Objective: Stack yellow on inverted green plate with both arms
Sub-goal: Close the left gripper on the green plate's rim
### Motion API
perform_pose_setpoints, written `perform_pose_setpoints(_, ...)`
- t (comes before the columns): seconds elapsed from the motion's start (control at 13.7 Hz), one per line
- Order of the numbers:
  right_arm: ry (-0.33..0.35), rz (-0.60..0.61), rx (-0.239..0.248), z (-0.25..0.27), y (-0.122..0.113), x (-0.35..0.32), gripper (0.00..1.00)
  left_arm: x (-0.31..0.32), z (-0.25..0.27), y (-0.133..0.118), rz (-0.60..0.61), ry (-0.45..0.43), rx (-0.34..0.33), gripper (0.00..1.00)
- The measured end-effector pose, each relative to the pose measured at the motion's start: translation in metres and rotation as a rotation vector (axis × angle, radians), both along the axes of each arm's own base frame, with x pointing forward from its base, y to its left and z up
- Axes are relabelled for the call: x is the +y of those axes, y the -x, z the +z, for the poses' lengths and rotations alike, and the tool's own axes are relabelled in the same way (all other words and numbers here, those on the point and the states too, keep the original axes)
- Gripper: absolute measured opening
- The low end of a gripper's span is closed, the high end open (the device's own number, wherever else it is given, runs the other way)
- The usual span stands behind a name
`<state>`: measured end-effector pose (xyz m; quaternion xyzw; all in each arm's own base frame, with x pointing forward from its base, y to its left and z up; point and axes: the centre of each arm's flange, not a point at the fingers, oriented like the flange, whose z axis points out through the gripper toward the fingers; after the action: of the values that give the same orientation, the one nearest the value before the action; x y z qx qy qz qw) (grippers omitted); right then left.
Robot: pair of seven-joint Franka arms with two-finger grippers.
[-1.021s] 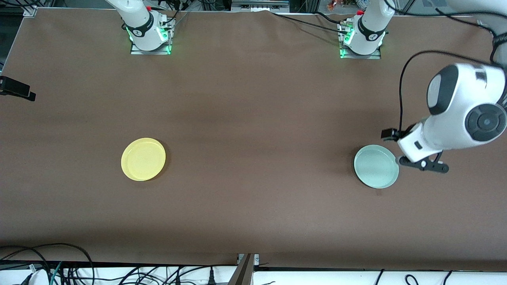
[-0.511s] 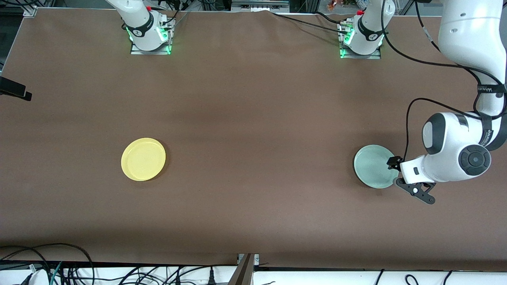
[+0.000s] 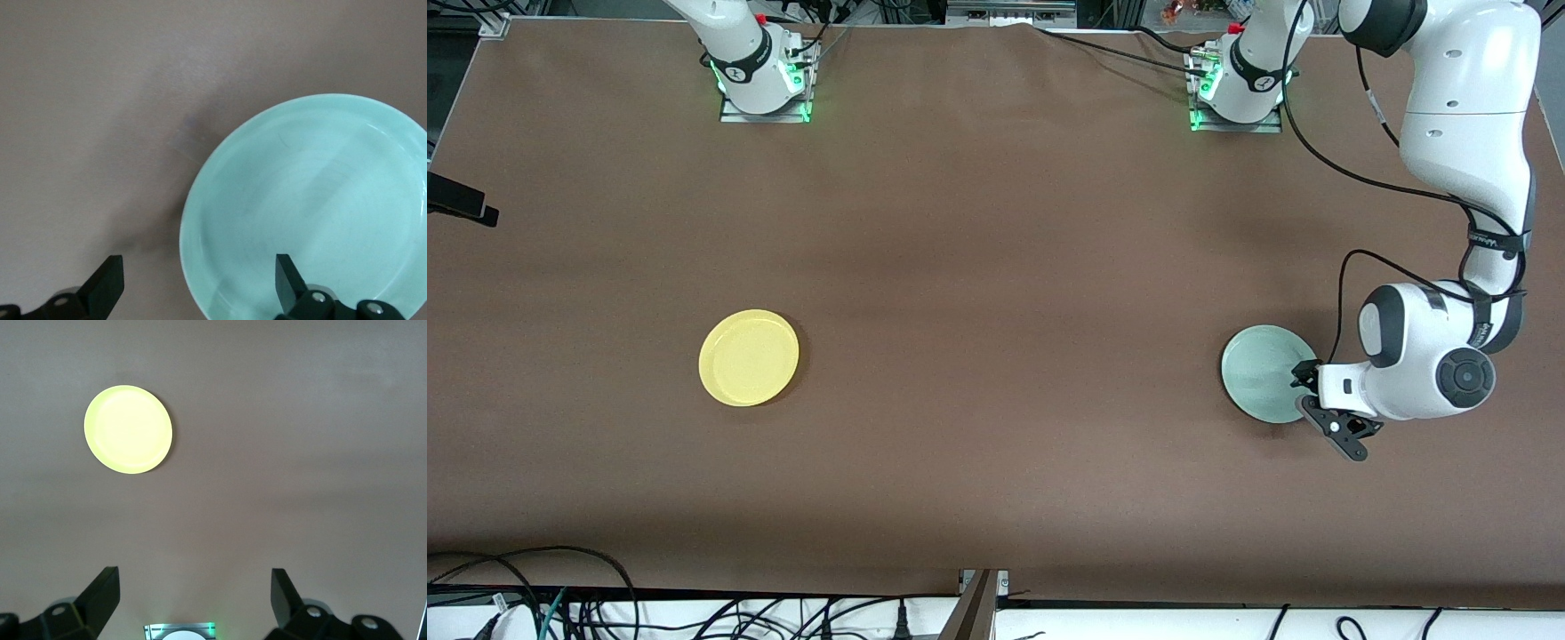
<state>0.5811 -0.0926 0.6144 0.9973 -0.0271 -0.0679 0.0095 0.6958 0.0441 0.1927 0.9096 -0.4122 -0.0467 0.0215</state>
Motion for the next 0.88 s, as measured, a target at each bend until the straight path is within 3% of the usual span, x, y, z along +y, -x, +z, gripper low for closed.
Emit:
perform_pose_setpoints(0.22,0.0,0.0,0.0,0.0,0.0,0.0,1.0,0.002,-0.009,0.006,-0.003,0.001,0.02,1.0)
perform_pose_setpoints(0.73,0.0,0.0,0.0,0.0,0.0,0.0,1.0,0.015,-0.018,0.01,-0.017,0.006,0.034,0.24)
perform_pose_setpoints(0.88,0.0,0.0,0.0,0.0,0.0,0.0,1.0,0.015,-0.016,0.01,-0.023,0.008,0.033,0.07)
